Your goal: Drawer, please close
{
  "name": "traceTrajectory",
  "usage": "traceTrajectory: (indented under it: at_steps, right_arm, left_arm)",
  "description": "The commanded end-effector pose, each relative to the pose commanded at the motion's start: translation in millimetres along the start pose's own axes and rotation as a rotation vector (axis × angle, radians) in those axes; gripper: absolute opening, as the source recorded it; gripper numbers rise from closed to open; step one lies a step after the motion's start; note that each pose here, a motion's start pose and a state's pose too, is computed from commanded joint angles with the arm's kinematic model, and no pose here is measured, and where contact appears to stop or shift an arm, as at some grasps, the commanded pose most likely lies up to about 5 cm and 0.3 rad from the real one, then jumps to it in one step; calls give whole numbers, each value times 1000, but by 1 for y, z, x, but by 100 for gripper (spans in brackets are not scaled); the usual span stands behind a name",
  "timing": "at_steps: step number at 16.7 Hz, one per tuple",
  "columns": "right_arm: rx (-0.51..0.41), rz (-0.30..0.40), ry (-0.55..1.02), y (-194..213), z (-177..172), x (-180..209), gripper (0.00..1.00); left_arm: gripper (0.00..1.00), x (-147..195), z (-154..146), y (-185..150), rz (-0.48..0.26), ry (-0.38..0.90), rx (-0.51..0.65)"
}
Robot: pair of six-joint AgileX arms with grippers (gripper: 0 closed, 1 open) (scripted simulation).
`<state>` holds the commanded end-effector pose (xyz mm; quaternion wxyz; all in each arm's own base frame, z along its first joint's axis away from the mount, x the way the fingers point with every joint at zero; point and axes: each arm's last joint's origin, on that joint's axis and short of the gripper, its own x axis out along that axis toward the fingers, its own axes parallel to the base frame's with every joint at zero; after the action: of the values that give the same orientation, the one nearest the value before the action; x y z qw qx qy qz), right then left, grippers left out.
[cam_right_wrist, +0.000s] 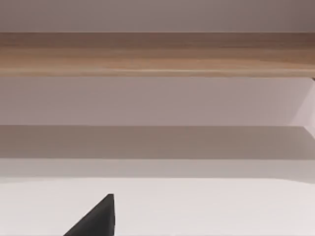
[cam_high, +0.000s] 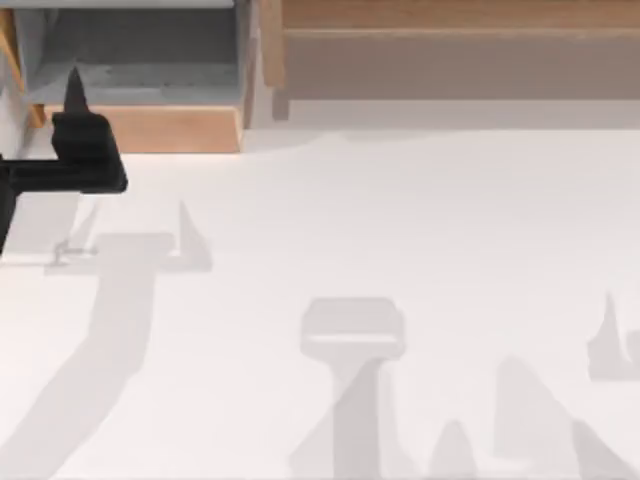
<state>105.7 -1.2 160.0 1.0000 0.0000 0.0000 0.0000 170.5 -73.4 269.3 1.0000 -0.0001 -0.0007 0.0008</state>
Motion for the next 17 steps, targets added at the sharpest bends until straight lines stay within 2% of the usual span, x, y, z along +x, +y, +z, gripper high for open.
traceTrajectory:
  at_steps: [8,10,13,17]
  right_arm:
    - [0,0,0,0,0,0,100]
    - [0,0,0,0,0,0,100]
    - [0,0,0,0,0,0,100]
    - [0,0,0,0,0,0,100]
  left_arm:
    - [100,5,3,-8,0,3,1]
    - [100,10,-3,-7,-10,15,34]
    - [100,27,-23,0,-36,53,158]
    - [100,57,-64,30,-75,118,404]
